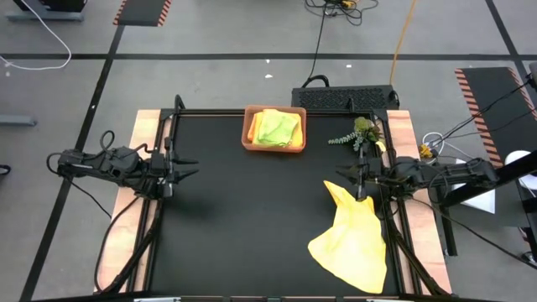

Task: Fold microfiber towels
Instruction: Fold the yellow towel

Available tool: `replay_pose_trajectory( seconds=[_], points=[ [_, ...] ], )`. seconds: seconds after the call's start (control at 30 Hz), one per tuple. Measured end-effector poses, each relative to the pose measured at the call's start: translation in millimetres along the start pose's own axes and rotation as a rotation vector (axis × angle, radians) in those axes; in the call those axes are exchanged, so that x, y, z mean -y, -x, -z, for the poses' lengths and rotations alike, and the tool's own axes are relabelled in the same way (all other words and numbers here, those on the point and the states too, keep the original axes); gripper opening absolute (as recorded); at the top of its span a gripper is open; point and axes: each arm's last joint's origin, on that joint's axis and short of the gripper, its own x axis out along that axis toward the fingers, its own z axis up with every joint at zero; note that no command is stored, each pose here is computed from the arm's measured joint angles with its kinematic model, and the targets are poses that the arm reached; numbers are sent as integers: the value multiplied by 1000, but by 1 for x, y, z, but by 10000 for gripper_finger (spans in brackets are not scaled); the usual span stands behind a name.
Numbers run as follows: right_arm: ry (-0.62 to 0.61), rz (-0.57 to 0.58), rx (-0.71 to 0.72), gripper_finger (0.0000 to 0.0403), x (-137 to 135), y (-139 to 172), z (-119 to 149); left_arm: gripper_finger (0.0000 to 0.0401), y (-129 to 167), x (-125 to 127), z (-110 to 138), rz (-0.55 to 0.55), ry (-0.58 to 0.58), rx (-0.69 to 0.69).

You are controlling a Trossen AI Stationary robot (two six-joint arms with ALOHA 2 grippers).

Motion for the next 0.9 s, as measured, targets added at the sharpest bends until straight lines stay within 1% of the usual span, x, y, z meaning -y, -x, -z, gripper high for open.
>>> replay_pose_trajectory(
  seconds=[0.37, 0.9],
  points=[
    [8, -2, -38, 55, -1, -4, 4, 118, 0, 0, 0, 1, 0, 0],
    [-8, -1, -18, 55, -1, -4, 2, 118, 0, 0, 0, 1, 0, 0]
  ],
)
